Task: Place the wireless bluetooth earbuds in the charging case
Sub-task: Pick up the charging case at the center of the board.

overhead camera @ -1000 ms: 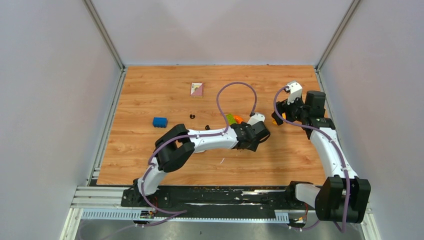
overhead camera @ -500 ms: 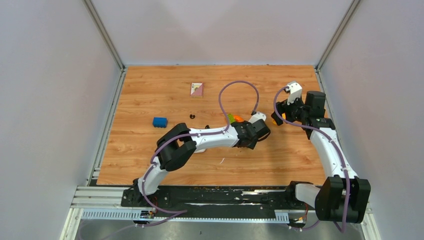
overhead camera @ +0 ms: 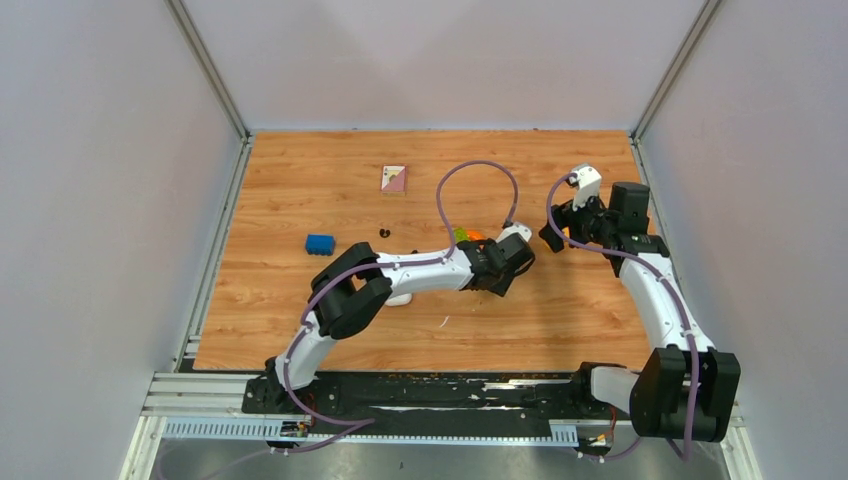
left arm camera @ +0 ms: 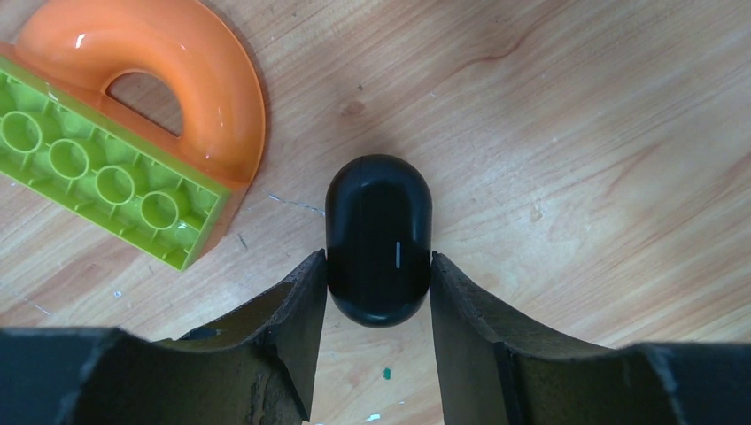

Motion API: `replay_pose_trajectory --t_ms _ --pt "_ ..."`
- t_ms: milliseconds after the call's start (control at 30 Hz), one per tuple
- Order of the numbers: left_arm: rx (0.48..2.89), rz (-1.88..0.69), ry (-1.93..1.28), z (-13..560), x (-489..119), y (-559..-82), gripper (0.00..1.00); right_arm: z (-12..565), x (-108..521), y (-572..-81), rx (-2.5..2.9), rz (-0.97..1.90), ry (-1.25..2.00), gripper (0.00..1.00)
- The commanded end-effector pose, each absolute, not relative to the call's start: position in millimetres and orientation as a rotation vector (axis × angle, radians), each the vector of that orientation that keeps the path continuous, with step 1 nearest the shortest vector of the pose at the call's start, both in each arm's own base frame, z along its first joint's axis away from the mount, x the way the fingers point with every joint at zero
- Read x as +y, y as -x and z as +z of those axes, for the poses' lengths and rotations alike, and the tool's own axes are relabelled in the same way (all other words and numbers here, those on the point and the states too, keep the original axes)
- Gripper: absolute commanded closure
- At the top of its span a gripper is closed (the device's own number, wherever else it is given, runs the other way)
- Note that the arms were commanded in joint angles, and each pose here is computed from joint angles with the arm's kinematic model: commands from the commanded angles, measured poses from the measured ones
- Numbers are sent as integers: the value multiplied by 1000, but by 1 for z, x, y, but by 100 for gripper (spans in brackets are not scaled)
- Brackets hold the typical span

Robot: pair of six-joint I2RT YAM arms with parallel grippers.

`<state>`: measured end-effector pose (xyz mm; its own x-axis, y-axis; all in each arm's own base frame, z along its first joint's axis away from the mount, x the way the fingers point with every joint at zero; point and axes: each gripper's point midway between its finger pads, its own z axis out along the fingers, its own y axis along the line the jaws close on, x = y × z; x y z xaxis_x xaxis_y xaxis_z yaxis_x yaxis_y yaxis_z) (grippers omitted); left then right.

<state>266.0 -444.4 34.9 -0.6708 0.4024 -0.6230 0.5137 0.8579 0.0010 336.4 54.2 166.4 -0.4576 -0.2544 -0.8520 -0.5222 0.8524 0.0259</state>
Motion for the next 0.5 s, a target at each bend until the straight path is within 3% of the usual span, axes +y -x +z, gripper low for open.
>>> replay_pose_trajectory --t_ms 0,233,467 --pt "2406 -225 -720 32 -439 -270 49 169 59 -337 2038 382 592 26" --pt "2398 -249 -813 45 -427 -256 67 168 63 -334 2048 422 597 26" --pt "2193 -197 -927 98 -372 -239 68 178 103 -305 2060 799 570 27"
